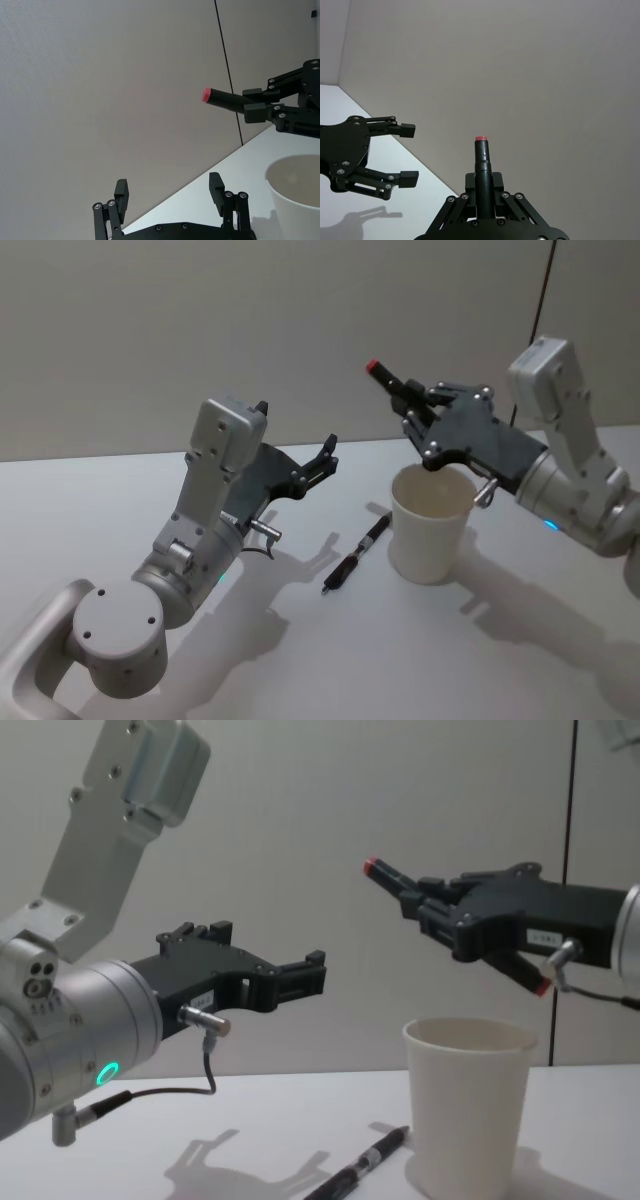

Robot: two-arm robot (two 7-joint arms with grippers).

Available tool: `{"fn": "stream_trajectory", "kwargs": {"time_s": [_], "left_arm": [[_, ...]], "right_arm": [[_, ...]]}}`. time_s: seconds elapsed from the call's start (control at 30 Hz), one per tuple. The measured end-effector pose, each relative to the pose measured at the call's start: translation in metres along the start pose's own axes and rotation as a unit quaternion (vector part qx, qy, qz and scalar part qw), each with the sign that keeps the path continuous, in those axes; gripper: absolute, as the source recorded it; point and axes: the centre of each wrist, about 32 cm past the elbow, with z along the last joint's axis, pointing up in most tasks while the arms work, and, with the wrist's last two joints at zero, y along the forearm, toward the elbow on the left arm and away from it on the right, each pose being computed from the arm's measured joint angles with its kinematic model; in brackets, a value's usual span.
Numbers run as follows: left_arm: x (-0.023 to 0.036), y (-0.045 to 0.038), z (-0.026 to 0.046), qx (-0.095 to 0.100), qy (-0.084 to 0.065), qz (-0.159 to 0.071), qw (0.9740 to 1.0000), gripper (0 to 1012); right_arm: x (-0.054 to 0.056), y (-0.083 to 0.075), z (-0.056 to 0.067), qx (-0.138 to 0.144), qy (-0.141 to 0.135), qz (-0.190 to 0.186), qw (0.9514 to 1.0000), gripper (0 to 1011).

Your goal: Place the pen into the pen holder.

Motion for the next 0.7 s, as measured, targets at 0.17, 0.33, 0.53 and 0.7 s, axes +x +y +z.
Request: {"fn": "stream_trajectory", "kwargs": {"time_s": [0.17,0.33,0.53,0.7], "left_arm": [[0.0000,0.0000,0.0000,0.000,0.000,0.000,1.0000,1001],[0.0000,0.0000,0.0000,0.000,0.000,0.000,1.0000,1001],[0.0000,0.0000,0.0000,0.000,0.000,0.000,1.0000,1001],[0.0000,0.0000,0.0000,0.000,0.000,0.000,1.0000,1001]], "right_arm": [[-0.002,0.002,-0.004,0.004,0.005,0.002,1.0000,182],[-0.003,0.001,-0.008,0.009,0.011,0.002,0.9999,182],[-0.005,0.001,-0.012,0.015,0.017,0.002,0.9997,182],[-0.006,0.002,-0.014,0.019,0.021,0.003,0.9996,182]]}}
